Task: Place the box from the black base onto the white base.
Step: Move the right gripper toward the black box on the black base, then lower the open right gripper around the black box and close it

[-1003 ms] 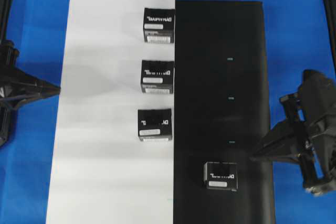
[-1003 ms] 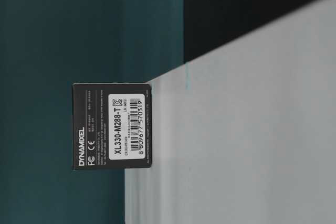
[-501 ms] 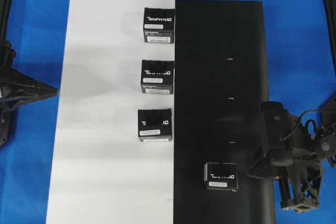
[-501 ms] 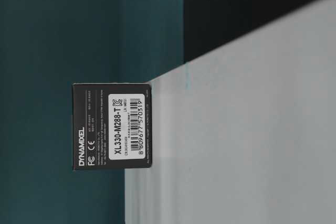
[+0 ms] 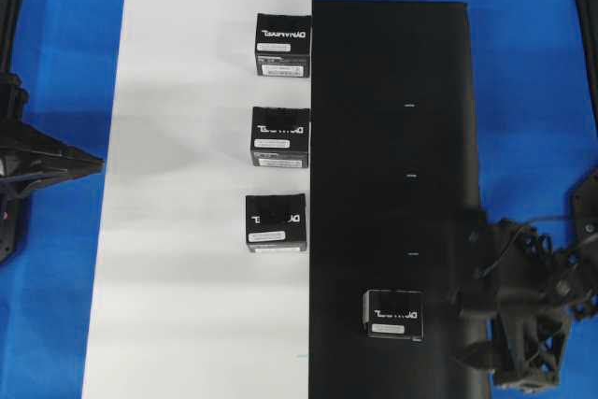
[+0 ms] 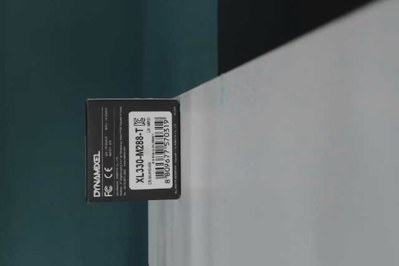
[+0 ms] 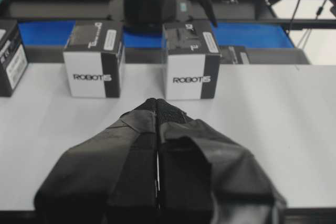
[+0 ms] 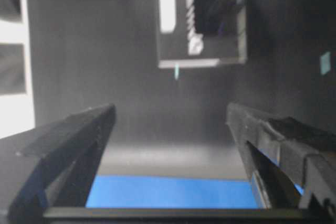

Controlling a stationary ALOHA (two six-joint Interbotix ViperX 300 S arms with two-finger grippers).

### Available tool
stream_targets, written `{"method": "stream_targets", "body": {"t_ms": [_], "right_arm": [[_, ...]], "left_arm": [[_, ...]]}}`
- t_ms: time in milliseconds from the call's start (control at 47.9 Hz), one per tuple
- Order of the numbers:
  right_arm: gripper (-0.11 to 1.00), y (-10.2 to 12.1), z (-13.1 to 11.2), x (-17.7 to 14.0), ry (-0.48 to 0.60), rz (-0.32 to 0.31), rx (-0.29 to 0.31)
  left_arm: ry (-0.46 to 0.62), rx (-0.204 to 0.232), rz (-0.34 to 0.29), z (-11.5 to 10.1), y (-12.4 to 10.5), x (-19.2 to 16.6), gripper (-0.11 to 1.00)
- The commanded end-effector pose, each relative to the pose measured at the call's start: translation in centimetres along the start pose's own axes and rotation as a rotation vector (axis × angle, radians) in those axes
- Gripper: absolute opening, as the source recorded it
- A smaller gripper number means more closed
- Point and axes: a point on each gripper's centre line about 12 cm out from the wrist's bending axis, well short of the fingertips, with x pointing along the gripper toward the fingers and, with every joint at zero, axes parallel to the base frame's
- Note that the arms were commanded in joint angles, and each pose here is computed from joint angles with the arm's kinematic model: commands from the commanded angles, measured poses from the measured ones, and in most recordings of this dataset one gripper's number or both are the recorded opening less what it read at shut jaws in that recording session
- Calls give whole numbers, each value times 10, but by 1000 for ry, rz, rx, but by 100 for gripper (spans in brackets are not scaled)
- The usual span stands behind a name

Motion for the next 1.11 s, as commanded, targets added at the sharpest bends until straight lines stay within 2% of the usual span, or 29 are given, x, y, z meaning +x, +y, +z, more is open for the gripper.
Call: {"method": "stream_targets", "body": {"t_ms": [0, 125, 230, 355, 522, 815, 1087], "right_arm": [[99, -1, -2, 12, 24, -18, -7], [99, -7, -6, 22, 34, -50, -23], [99, -11, -8, 26, 30, -74, -14], [99, -16, -6, 28, -3, -112, -16], [99, -17, -2, 29, -46, -160, -34], [99, -7, -8, 32, -66, -176, -25], [99, -7, -7, 43, -56, -201, -54]], "left_arm": [[-26, 0, -2, 11, 0, 1, -6], [-25, 0, -2, 10, 0, 1, -6], [-21, 0, -2, 10, 0, 1, -6], [-14, -1, -1, 9, 0, 1, -6], [-12, -26, -1, 10, 0, 0, -6], [-6, -32, -1, 10, 0, -1, -6], [-8, -34, -1, 11, 0, -2, -6]]}}
